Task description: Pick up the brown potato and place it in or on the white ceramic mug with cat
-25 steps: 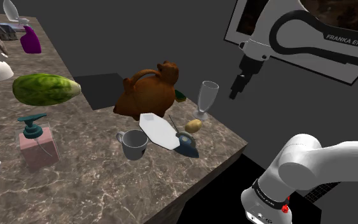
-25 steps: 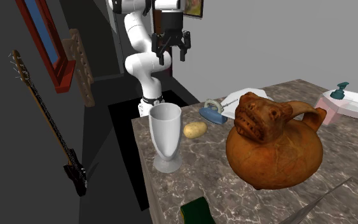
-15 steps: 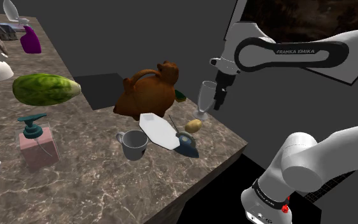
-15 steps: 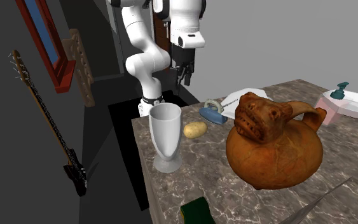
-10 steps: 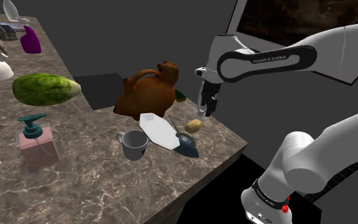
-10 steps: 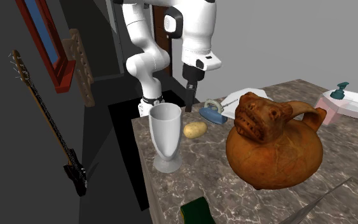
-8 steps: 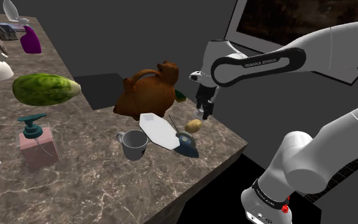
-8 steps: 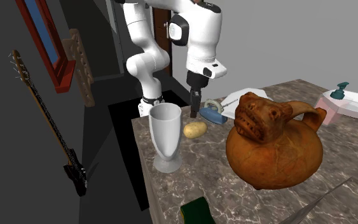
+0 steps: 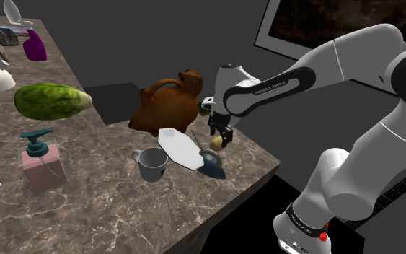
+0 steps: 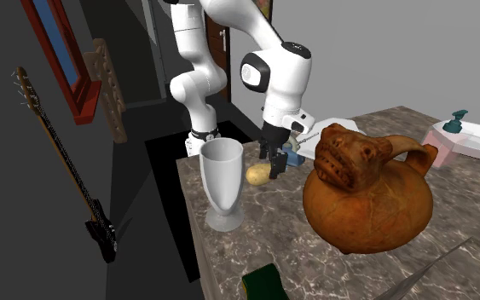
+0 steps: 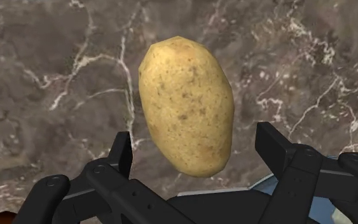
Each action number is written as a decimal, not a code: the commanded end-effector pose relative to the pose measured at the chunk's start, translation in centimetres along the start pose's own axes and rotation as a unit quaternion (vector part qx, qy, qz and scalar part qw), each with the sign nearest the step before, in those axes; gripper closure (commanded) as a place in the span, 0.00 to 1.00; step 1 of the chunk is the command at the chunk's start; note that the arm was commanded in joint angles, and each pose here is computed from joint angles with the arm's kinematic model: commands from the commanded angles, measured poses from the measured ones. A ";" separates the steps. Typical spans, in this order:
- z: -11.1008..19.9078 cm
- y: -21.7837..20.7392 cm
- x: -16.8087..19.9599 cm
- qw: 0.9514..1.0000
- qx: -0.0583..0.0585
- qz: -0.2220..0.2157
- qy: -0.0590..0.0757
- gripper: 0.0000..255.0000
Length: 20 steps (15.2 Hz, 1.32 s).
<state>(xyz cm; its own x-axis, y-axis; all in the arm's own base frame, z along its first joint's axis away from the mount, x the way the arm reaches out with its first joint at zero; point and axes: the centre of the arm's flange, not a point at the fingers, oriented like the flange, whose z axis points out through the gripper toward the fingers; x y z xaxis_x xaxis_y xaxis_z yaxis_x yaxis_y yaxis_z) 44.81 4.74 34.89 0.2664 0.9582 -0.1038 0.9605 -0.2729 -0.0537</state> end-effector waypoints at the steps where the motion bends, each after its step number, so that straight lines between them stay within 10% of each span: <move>1: 1.1 0.1 0.0 1.000 0.000 -0.002 0.000 0.00; 12: 2.5 0.1 0.0 1.000 0.000 -0.002 0.000 0.00; 13: 2.5 0.1 0.0 1.000 0.000 -0.002 0.000 1.00; 20: 2.5 0.1 0.0 1.000 0.000 -0.002 0.000 1.00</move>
<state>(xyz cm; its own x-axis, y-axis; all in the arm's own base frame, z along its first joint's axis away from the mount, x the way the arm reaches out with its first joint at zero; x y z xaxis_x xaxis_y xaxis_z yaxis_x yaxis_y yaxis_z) 44.68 4.55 32.40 0.2625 0.9593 -0.1037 0.9617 -0.2689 -0.0537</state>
